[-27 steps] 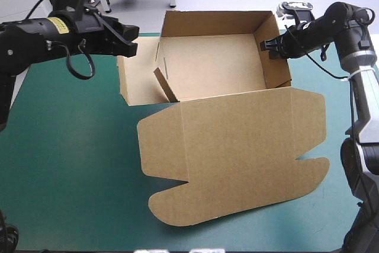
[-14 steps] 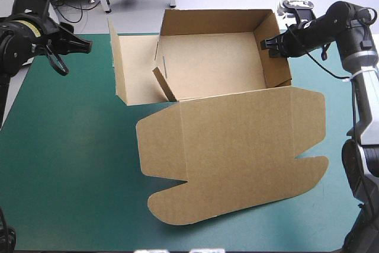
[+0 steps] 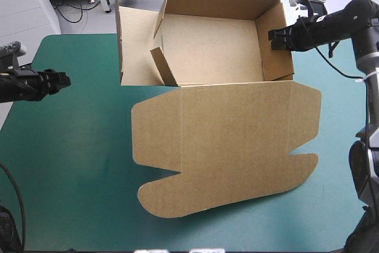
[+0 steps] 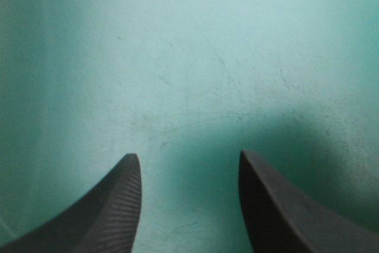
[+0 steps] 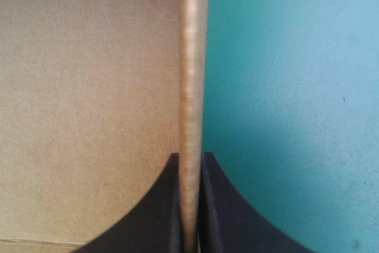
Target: Fold the box
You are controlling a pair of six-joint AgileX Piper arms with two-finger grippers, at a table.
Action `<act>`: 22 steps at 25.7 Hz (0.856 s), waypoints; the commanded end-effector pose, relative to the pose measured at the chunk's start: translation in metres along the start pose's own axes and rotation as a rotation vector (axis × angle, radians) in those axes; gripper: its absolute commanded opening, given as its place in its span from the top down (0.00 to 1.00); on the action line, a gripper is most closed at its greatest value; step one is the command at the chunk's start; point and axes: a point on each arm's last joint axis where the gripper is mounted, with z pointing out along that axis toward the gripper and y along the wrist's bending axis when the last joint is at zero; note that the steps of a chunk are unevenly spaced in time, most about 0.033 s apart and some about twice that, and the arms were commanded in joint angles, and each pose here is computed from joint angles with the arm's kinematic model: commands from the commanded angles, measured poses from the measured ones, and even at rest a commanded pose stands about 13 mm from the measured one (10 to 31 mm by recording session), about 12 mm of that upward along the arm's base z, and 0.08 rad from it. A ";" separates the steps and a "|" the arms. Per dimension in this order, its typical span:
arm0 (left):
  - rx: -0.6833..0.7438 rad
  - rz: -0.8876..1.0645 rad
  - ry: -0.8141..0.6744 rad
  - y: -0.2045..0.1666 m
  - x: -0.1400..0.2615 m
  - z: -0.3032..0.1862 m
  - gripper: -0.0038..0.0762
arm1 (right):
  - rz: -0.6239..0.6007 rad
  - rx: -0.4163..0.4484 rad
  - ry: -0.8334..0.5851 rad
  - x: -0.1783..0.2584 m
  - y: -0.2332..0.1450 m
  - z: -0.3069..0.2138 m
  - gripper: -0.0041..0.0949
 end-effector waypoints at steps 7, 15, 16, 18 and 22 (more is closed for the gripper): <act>0.493 -0.220 -0.179 -0.007 0.022 0.038 0.50 | -0.041 -0.095 -0.101 -0.007 0.031 -0.034 0.98; 0.609 -0.183 -0.135 -0.052 0.027 0.076 0.50 | -0.045 -0.096 -0.101 -0.007 0.032 -0.033 0.98; 0.623 -0.177 -0.140 -0.059 0.026 0.078 0.50 | -0.045 -0.096 -0.101 -0.007 0.032 -0.033 0.98; 0.665 -0.180 -0.169 -0.070 0.024 0.079 0.50 | -0.045 -0.096 -0.101 -0.007 0.032 -0.033 0.98; 0.736 -0.203 -0.198 -0.081 0.022 0.078 0.50 | -0.050 -0.079 -0.097 -0.007 0.030 -0.033 0.98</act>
